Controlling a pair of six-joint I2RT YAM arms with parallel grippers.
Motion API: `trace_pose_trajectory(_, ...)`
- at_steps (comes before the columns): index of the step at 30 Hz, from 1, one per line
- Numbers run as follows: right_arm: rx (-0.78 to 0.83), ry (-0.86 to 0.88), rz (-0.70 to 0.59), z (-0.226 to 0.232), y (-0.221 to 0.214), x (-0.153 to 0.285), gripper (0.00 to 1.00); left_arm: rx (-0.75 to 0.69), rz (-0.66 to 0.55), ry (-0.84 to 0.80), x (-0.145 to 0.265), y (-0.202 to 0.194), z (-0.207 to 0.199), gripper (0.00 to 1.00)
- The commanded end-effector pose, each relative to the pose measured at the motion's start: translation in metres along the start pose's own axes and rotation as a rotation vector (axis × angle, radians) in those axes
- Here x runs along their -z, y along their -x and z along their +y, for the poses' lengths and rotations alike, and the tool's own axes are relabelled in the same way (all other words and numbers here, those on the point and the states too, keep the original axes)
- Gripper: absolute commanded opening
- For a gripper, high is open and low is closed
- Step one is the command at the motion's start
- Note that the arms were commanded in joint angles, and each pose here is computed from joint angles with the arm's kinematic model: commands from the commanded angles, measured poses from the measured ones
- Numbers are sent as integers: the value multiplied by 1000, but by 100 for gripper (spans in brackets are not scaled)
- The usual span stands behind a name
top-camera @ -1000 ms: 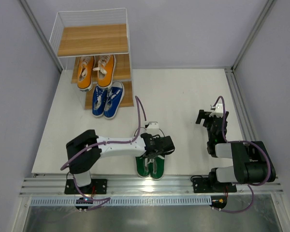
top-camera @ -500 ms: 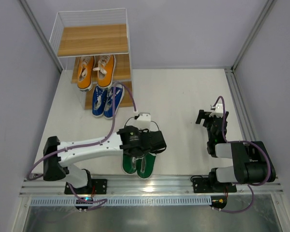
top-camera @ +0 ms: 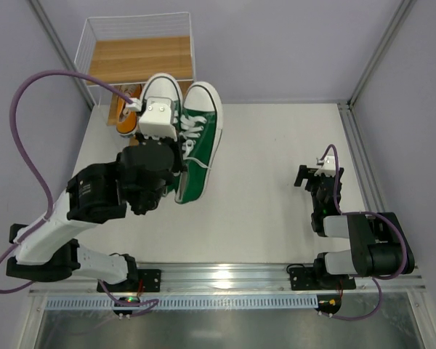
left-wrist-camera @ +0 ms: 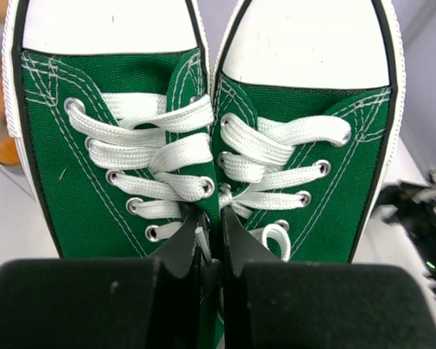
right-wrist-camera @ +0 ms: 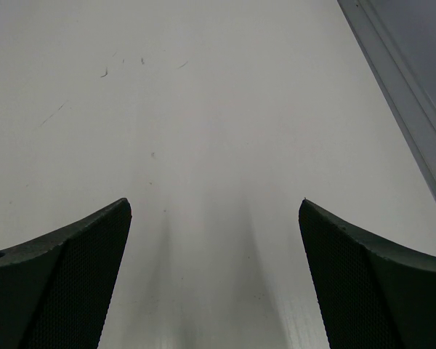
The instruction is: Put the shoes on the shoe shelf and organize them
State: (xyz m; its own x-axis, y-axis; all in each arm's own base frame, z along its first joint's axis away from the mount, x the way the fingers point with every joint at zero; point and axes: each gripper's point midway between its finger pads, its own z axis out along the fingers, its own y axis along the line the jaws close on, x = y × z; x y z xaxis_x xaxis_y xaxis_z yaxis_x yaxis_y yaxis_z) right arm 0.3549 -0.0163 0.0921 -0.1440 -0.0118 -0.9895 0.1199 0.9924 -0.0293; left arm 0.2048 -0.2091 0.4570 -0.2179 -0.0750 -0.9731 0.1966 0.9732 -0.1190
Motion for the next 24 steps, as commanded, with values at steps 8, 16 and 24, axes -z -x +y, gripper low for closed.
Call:
trace_pose_trajectory(8,-17,4,-97,1,28,-6,97,-66,-440,379,-20,189,102,0)
trace_pose_trajectory(16,-17,4,-95,1,27,-6,97,-100,-502,486,-75,220,134,0)
trace_pose_trajectory(24,-18,3,-93,1,27,-6,97,-47,-478,448,-155,208,172,0)
